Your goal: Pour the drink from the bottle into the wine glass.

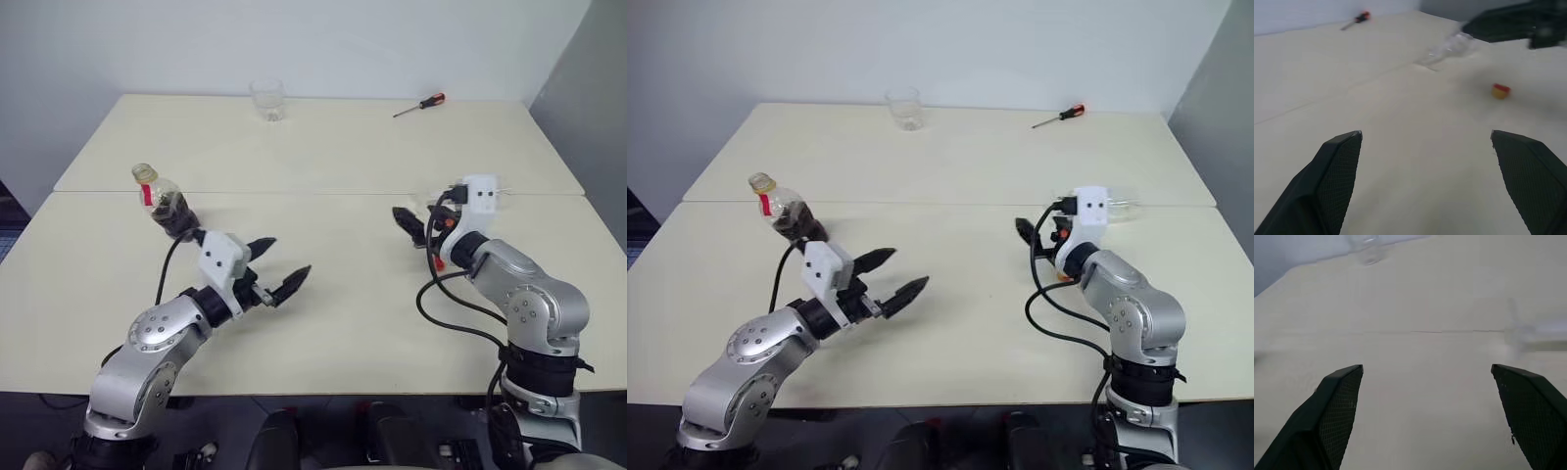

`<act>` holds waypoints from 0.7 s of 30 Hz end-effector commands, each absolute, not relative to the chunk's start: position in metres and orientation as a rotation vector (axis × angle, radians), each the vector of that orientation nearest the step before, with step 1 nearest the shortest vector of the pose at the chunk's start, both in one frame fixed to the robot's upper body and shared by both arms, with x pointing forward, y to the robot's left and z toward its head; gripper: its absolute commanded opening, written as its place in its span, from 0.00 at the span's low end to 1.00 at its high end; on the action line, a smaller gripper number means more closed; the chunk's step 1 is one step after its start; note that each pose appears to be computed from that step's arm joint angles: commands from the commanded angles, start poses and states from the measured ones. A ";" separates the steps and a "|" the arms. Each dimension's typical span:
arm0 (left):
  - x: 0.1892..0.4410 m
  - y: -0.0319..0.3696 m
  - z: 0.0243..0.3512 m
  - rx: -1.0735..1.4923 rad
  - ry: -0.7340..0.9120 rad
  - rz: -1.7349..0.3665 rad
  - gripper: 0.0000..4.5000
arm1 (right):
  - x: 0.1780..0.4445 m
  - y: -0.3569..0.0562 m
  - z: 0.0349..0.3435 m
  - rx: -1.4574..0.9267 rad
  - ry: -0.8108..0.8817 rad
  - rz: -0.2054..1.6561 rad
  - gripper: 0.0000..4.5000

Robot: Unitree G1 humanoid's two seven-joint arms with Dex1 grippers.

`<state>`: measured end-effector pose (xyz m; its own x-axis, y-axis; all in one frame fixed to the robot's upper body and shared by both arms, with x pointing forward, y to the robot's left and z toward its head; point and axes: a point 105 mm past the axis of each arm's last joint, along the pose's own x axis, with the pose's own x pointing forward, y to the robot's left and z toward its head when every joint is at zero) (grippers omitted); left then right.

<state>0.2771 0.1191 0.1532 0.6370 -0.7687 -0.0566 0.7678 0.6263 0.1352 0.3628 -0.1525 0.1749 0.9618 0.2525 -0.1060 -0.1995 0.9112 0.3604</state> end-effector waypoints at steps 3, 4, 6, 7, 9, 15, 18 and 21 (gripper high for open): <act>0.283 0.105 0.168 0.267 -0.114 -1.060 1.00 | 0.377 -0.193 0.184 0.617 0.089 -0.049 1.00; 0.286 0.104 0.170 0.291 -0.137 -1.071 1.00 | 0.379 -0.195 0.183 0.671 0.086 -0.075 1.00; 0.292 0.101 0.174 0.301 -0.168 -1.089 1.00 | 0.385 -0.198 0.180 0.760 0.079 -0.117 1.00; 0.295 0.100 0.175 0.294 -0.174 -1.098 1.00 | 0.389 -0.198 0.179 0.818 0.070 -0.131 1.00; 0.298 0.099 0.175 0.278 -0.176 -1.107 1.00 | 0.394 -0.198 0.178 0.888 0.062 -0.147 1.00; 0.304 0.091 0.167 0.213 -0.146 -1.129 1.00 | 0.414 -0.194 0.167 1.064 0.053 -0.159 1.00; 0.308 0.088 0.170 0.180 -0.151 -1.110 1.00 | 0.422 -0.191 0.163 1.091 0.051 -0.156 1.00; 0.308 0.087 0.171 0.205 -0.164 -1.114 1.00 | 0.429 -0.194 0.159 1.088 0.042 -0.174 1.00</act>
<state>0.3089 0.0886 0.1623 0.4398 -0.8981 0.0073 0.8786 0.4319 0.2038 0.4240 -0.1893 0.1362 0.9741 -0.0988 -0.2035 0.2261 0.4534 0.8621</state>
